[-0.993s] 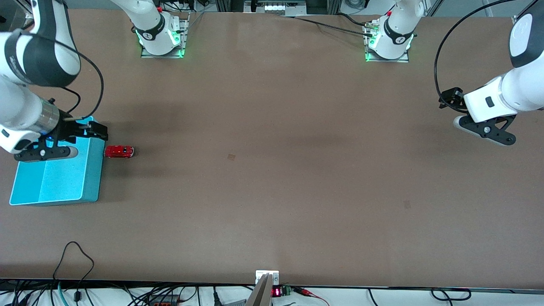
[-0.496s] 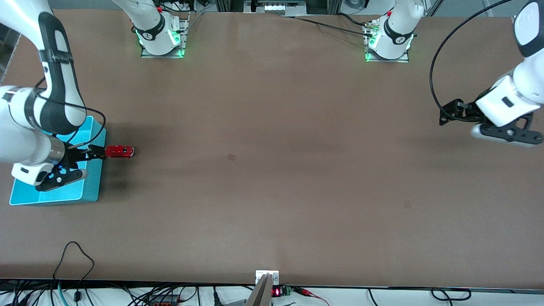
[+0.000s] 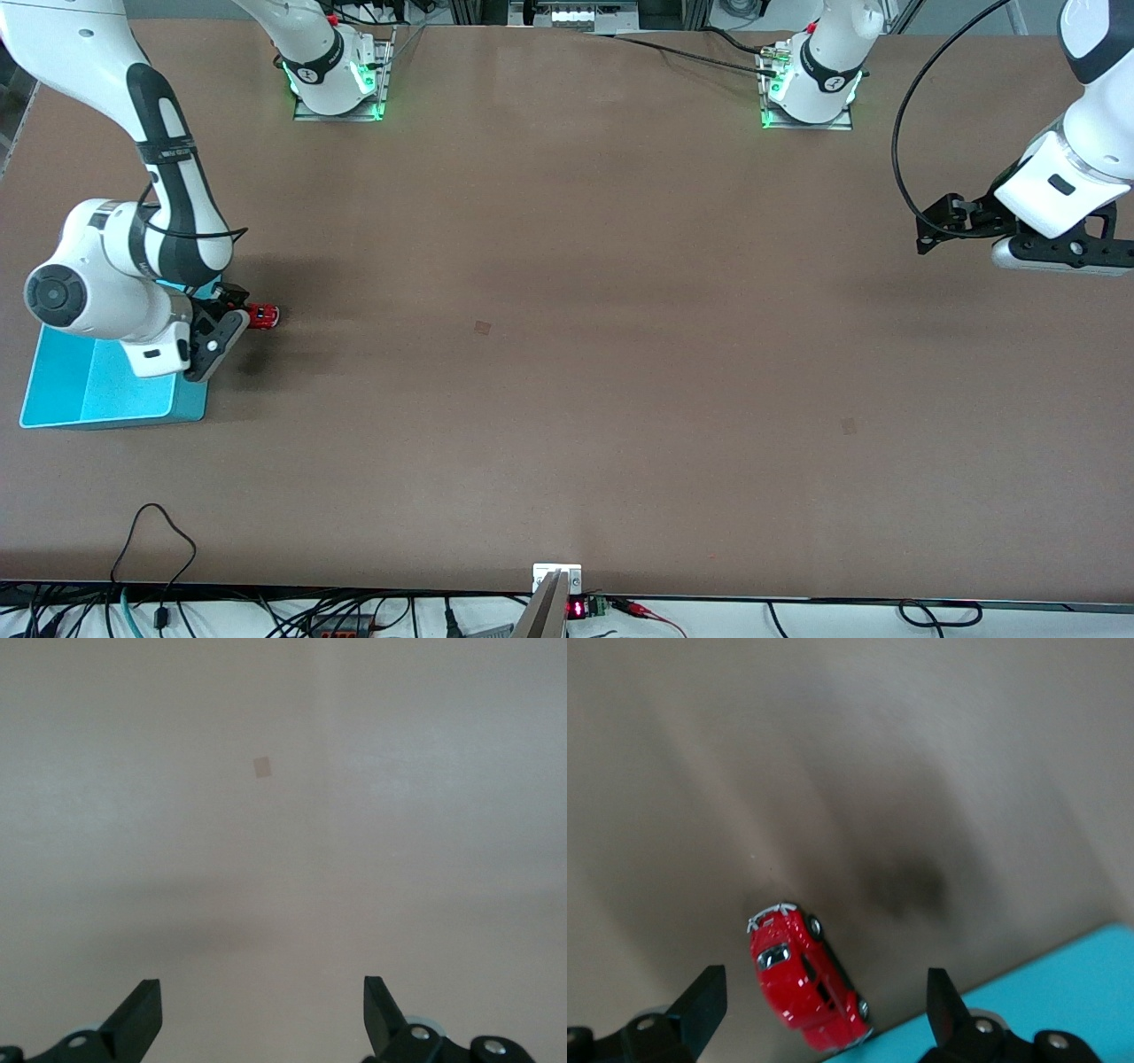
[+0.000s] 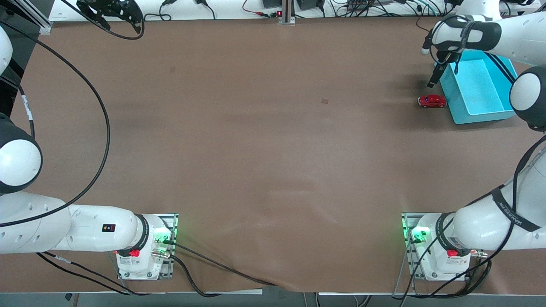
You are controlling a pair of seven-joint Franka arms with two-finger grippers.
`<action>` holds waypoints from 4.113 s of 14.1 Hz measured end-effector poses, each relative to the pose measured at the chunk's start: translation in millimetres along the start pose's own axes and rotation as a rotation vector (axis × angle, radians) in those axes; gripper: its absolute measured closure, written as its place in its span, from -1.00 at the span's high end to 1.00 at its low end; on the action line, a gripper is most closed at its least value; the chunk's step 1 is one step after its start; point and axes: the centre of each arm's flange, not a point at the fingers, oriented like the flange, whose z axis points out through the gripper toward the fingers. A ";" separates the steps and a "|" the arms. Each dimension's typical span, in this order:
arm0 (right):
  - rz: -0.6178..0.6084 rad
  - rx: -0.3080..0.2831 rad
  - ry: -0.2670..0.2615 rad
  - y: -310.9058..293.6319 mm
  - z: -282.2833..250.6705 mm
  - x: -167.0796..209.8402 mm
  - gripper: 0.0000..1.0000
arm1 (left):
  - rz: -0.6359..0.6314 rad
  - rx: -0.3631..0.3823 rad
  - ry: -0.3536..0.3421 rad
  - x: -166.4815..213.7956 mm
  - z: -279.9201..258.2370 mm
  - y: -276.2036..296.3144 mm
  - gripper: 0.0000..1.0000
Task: Wind red beetle toy and store in blue box
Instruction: 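Lower the right gripper beside the box onto the red car, then close the right gripper on the red car and lift it, then carry the red car over the turquoise box with the right gripper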
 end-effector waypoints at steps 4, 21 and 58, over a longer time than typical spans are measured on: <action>-0.274 -0.008 0.001 -12.9 14.1 13.4 1.00 | 0.000 0.001 -0.001 -0.3 -0.1 0.4 1.00; -0.475 -0.038 0.013 -34.0 76.5 -47.1 1.00 | -0.009 0.002 -0.016 -2.7 -0.2 -1.8 1.00; 0.996 -0.149 0.267 40.4 -35.4 -161.8 -0.04 | -0.008 0.003 -0.003 -3.0 -6.6 -1.1 1.00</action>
